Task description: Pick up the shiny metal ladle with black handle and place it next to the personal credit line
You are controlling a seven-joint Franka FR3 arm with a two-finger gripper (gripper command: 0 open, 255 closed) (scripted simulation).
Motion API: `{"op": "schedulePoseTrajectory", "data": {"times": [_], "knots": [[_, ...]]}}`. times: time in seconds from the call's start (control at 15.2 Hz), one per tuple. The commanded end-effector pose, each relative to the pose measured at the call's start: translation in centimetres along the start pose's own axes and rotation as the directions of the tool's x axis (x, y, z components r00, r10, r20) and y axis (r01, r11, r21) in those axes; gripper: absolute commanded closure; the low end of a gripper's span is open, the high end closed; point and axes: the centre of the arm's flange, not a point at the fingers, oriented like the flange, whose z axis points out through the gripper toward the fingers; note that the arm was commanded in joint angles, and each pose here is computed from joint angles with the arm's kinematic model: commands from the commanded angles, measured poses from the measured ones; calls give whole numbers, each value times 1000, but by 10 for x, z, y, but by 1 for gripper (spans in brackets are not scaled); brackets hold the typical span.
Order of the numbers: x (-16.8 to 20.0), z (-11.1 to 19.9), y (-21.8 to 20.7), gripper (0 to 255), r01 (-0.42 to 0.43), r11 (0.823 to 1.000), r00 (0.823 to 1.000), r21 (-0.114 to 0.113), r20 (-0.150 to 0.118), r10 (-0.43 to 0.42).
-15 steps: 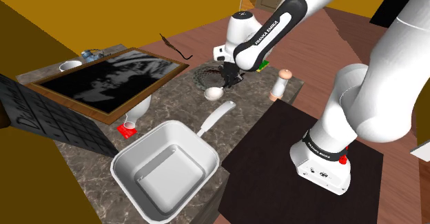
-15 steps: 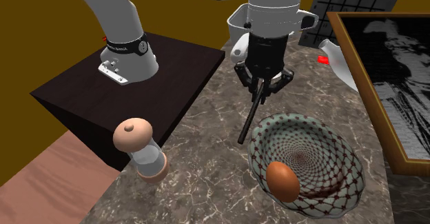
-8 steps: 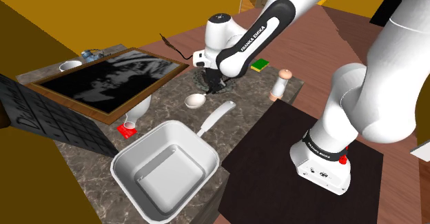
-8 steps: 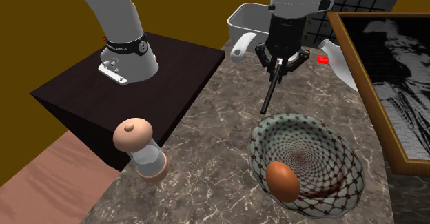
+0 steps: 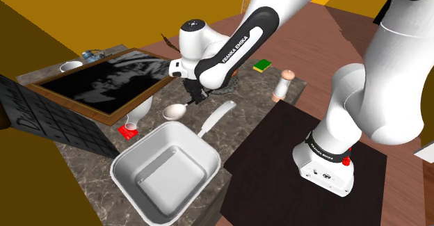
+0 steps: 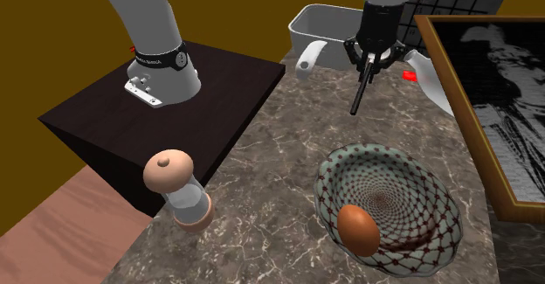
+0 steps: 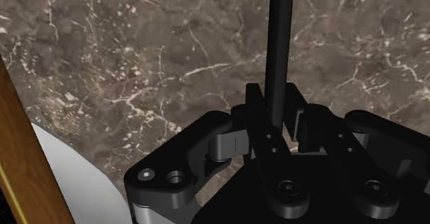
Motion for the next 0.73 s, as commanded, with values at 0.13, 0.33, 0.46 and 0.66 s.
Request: {"op": "schedulePoseTrajectory", "data": {"times": [0.13,0.33,0.46,0.66], "knots": [[51,-7,11,255,1,1000,1000,1,0,-1],[90,-11,18,255,1,1000,1000,1,0,-1],[97,-6,19,255,1,1000,1000,1,0,-1],[98,10,17,255,1,1000,1000,1,0,-1]]}}
